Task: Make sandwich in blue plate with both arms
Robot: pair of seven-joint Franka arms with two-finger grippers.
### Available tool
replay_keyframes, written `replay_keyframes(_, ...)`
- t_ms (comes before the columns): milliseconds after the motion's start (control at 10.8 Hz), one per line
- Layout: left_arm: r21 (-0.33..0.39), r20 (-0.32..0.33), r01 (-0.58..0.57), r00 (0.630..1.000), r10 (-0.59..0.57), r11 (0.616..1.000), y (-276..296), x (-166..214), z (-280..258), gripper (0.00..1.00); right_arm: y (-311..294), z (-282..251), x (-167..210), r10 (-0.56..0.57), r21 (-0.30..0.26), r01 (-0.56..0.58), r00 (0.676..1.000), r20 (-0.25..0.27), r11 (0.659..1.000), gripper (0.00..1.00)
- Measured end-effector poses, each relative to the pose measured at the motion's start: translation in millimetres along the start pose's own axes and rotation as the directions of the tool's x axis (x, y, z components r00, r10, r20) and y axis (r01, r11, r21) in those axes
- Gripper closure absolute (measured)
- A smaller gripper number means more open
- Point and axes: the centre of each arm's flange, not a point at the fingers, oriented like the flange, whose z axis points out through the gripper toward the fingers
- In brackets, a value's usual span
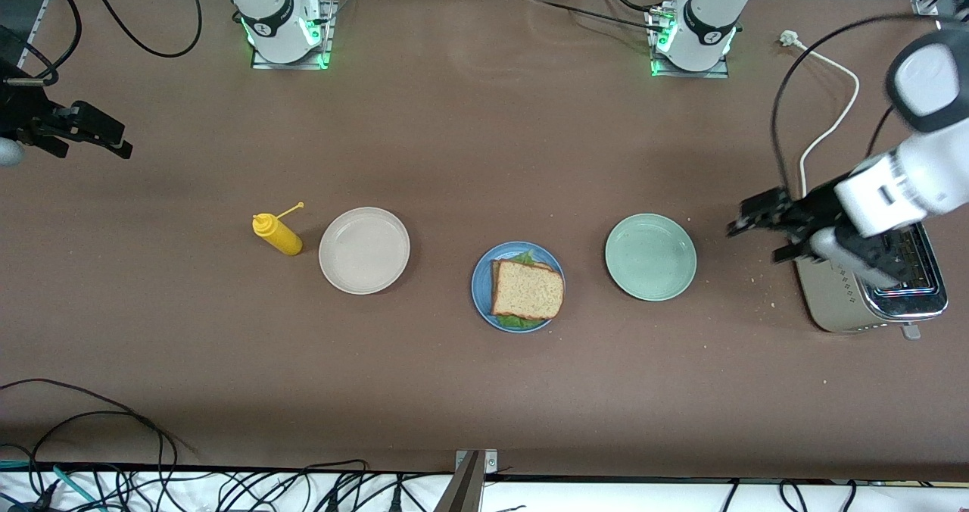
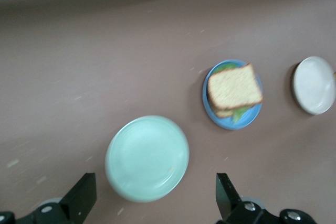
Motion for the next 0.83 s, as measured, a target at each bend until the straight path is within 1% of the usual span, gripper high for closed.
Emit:
replay_keyframes(92, 0.068, 0.025, -0.024, 0.999, 0.022, 0.997, 1, -15, -27, 0.0, 0, 0, 0, 0.0, 0.0, 0.0, 1.0, 0.0, 1.0, 0.0)
replay_keyframes(277, 0.195, 0.095, -0.081, 0.993, 0.064, 0.977, 13, -38, -67, 0.0, 0, 0, 0, 0.0, 0.0, 0.0, 1.0, 0.0, 1.0, 0.0)
replay_keyframes(369, 0.235, 0.135, -0.1, 0.988, 0.069, 0.967, 20, -51, -87, 0.0, 0, 0, 0, 0.0, 0.0, 0.0, 1.0, 0.001, 1.0, 0.0)
replay_keyframes(462, 0.265, 0.172, -0.11, 0.983, 0.065, 0.958, 27, -62, -107, 0.0, 0, 0, 0, 0.0, 0.0, 0.0, 1.0, 0.001, 1.0, 0.0)
replay_keyframes(554, 0.287, 0.196, -0.104, 0.979, 0.048, 0.952, 32, -69, -124, 0.0, 0, 0, 0, 0.0, 0.0, 0.0, 1.0, 0.001, 1.0, 0.0)
replay_keyframes(739, 0.336, 0.21, -0.025, 0.977, -0.048, 0.941, 39, -77, -147, 0.0, 0, 0, 0, 0.0, 0.0, 0.0, 1.0, 0.001, 1.0, 0.0)
replay_keyframes(831, 0.347, 0.211, 0.01, 0.974, -0.088, 0.938, 42, -80, -154, 0.0, 0, 0, 0, 0.0, 0.0, 0.0, 1.0, 0.001, 1.0, 0.0)
